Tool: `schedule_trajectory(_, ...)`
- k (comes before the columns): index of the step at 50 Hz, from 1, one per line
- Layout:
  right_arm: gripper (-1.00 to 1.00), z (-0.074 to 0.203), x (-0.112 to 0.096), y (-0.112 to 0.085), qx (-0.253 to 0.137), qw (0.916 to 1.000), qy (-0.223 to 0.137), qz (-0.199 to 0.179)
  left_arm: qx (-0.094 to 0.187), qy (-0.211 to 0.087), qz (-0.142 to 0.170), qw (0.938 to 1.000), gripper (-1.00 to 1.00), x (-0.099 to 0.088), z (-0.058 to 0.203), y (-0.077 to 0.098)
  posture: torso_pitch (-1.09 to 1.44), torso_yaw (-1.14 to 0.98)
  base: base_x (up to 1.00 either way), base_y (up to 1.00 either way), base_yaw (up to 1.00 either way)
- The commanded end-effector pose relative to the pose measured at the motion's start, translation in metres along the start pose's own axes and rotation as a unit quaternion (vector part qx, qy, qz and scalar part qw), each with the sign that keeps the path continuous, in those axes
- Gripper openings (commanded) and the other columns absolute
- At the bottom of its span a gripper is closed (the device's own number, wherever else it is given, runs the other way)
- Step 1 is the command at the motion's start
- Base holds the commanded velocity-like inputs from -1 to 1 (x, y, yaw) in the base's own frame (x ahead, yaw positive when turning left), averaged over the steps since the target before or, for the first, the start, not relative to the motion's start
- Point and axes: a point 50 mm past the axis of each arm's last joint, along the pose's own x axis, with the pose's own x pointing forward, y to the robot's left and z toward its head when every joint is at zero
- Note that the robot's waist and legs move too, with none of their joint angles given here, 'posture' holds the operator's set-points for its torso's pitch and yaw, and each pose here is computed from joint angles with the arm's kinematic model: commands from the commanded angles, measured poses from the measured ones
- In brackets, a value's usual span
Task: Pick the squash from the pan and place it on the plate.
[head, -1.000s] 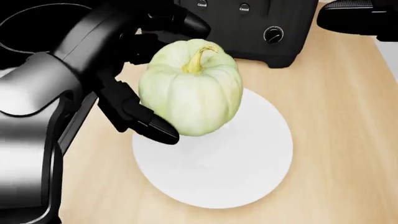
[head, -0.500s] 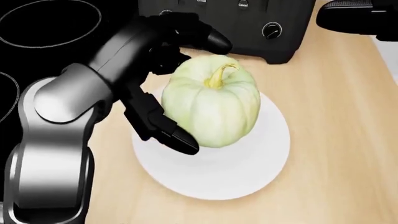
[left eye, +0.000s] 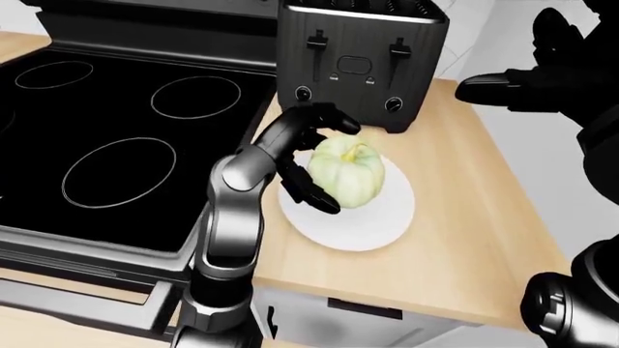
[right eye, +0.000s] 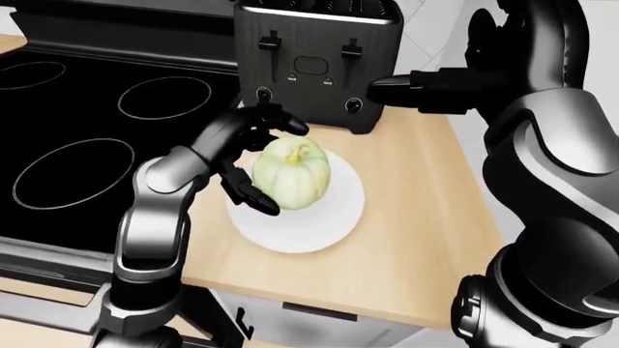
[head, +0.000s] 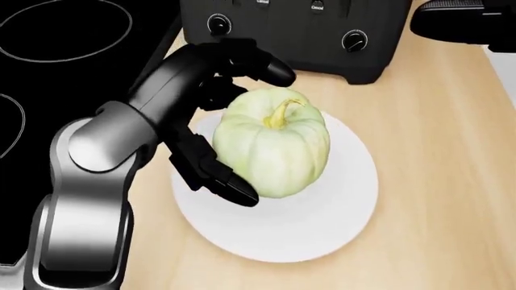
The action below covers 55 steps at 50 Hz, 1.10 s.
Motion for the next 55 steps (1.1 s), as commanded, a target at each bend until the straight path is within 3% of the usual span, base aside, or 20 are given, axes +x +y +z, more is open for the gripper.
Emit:
schedule_trajectory(1, 1.00, 0.013, -0.002, -0.003, 0.005, 0.9993, -0.036, -0.010, 0.021, -0.050, 0.015, 0.9984, -0.18, -0.004, 0.021, 0.005, 0.00, 0.00, 0.00, 0.00, 0.00)
schedule_trajectory(33, 1.00, 0.013, -0.002, -0.003, 0.006, 0.9993, -0.037, -0.009, 0.013, -0.044, 0.006, 0.9989, -0.18, 0.001, 0.006, -0.003, 0.00, 0.00, 0.00, 0.00, 0.00)
schedule_trajectory(42, 1.00, 0.014, -0.002, -0.004, 0.006, 0.9992, -0.037, -0.009, 0.011, -0.043, 0.004, 0.9990, 0.02, 0.002, 0.005, -0.005, 0.00, 0.00, 0.00, 0.00, 0.00)
schedule_trajectory(55, 1.00, 0.014, -0.002, -0.004, 0.006, 0.9992, -0.038, -0.010, 0.009, -0.043, 0.001, 0.9990, 0.14, 0.000, 0.001, -0.007, 0.00, 0.00, 0.00, 0.00, 0.00)
